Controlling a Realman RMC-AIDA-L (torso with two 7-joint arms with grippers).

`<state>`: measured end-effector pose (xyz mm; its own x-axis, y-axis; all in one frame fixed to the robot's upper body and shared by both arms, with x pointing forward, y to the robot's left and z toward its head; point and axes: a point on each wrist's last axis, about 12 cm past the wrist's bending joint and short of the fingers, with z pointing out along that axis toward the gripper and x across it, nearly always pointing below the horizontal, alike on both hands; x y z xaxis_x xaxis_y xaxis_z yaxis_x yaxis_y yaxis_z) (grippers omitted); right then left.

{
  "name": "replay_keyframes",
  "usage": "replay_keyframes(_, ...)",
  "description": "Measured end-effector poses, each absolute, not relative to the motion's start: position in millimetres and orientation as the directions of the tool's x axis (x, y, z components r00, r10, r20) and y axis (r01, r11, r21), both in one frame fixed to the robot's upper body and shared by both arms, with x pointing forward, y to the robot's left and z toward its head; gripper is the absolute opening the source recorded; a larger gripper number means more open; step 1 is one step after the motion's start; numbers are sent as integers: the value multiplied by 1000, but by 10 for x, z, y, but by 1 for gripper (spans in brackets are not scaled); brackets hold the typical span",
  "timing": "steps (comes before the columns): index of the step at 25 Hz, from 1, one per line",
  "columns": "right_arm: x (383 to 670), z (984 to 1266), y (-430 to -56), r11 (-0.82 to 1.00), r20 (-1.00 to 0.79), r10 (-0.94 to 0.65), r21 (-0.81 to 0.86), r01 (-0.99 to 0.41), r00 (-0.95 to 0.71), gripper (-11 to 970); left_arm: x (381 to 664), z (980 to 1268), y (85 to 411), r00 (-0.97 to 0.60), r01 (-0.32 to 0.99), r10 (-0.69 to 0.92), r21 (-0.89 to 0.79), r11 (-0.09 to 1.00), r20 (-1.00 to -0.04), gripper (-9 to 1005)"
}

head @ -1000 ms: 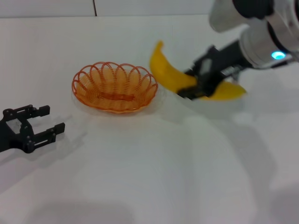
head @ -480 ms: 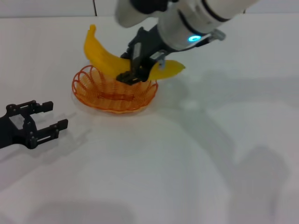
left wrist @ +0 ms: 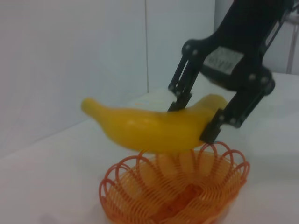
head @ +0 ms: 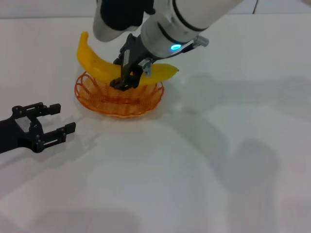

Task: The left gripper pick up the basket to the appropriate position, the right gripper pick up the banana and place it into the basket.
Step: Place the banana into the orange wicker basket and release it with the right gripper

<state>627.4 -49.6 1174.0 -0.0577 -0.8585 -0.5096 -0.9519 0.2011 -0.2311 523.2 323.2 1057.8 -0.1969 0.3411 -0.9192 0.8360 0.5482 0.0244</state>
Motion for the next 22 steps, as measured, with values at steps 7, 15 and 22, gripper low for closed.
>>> replay_keyframes(7, 6299, 11670, -480, 209, -513, -857, -256, -944, -51, 584, 5236, 10580, 3233, -196, 836, 342, 25, 548, -919, 649)
replay_keyframes(15, 6287, 11625, -570, 226, -526, -847, -243, -943, -68, 649, 5203, 10561, 3259, -205, 832, 341, 20, 554, -918, 649)
replay_keyframes(22, 6167, 11634, -910, 223, -609, -788, -149, -963, -88, 771, 5165, 10538, 3281, -214, 827, 338, 14, 562, -916, 649)
